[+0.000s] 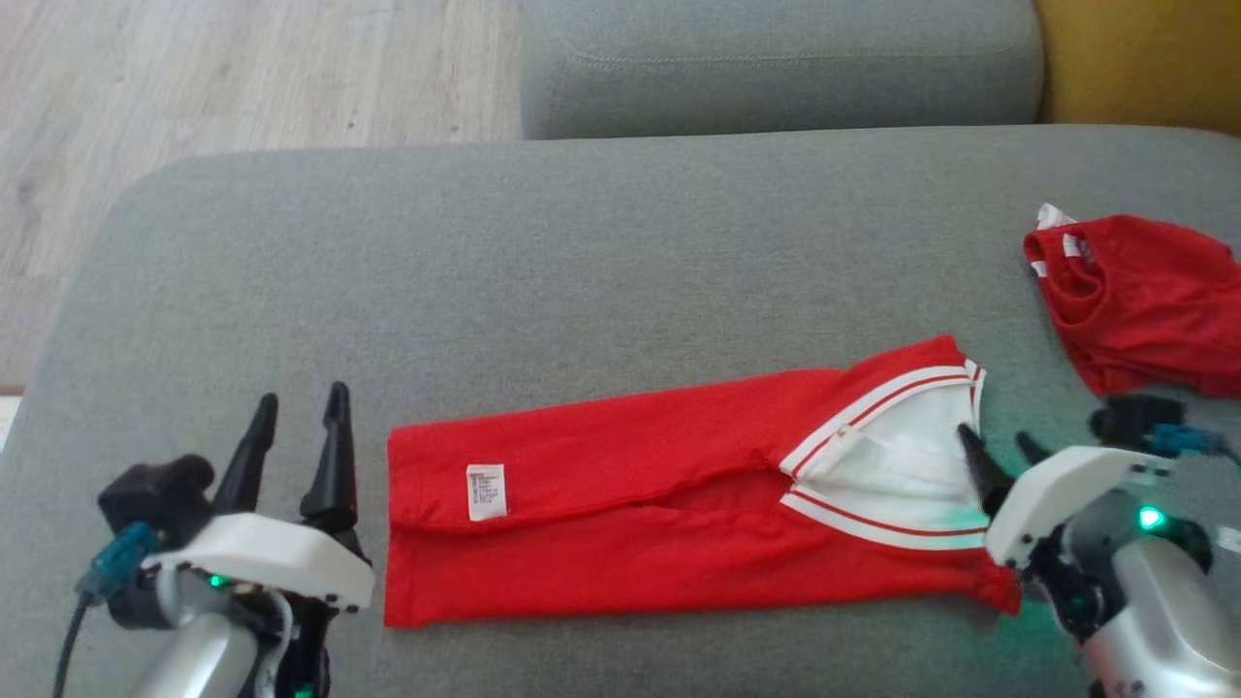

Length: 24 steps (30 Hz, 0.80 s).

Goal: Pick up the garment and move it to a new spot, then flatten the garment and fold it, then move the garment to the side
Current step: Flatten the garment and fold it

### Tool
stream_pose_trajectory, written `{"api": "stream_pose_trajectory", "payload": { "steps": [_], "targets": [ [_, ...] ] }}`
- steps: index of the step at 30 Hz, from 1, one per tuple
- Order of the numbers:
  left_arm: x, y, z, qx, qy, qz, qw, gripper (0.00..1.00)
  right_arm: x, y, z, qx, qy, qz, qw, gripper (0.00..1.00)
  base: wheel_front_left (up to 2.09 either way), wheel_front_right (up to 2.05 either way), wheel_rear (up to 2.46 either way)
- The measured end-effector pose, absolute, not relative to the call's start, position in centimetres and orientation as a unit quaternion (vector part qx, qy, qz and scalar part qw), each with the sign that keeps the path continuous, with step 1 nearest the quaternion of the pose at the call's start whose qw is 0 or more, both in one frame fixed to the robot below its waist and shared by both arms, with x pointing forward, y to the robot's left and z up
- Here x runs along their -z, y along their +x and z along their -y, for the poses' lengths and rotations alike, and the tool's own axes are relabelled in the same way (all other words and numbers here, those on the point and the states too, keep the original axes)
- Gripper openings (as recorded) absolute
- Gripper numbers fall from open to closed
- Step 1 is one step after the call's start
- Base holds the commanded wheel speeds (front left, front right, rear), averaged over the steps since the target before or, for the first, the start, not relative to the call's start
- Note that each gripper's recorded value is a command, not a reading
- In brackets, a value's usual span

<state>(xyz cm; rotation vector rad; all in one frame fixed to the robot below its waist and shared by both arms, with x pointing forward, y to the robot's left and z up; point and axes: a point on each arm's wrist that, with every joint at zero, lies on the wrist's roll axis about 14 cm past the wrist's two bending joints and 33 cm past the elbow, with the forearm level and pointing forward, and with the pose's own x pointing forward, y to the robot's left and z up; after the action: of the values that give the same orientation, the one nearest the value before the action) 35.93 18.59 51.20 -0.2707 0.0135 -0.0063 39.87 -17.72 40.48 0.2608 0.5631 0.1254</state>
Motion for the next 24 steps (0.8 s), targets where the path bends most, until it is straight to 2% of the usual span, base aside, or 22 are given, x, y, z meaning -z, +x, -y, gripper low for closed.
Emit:
{"api": "stream_pose_trajectory", "payload": {
  "steps": [11,18,19,21,23,24],
  "targets": [
    [-48.6,35.4,-19.8,-0.018,-0.14,-0.035,0.989,1.0,-36.4,40.0,17.1,-0.054,0.102,-0.404,0.907,1.0,0.0,0.0,0.0],
    [-48.0,35.1,-20.8,-0.034,-0.143,-0.038,0.988,1.0,-35.9,40.1,16.2,-0.064,0.101,-0.463,0.878,1.0,0.0,0.0,0.0],
    [-47.9,35.1,-20.8,-0.035,-0.142,-0.039,0.989,1.0,-35.9,40.0,16.0,-0.066,0.104,-0.466,0.876,0.89,0.0,0.0,0.0],
    [-47.9,35.1,-20.7,-0.035,-0.143,-0.038,0.988,1.0,-35.9,39.9,15.5,-0.072,0.112,-0.474,0.87,0.57,0.0,0.0,0.0],
    [-47.9,35.1,-20.5,-0.033,-0.146,-0.037,0.988,1.0,-35.9,39.8,15.0,-0.079,0.118,-0.478,0.867,0.38,0.0,0.0,0.0],
    [-47.9,35.1,-20.4,-0.032,-0.146,-0.037,0.988,1.0,-35.9,39.8,14.6,-0.083,0.12,-0.478,0.866,0.24,0.0,0.0,0.0]
  ]
}}
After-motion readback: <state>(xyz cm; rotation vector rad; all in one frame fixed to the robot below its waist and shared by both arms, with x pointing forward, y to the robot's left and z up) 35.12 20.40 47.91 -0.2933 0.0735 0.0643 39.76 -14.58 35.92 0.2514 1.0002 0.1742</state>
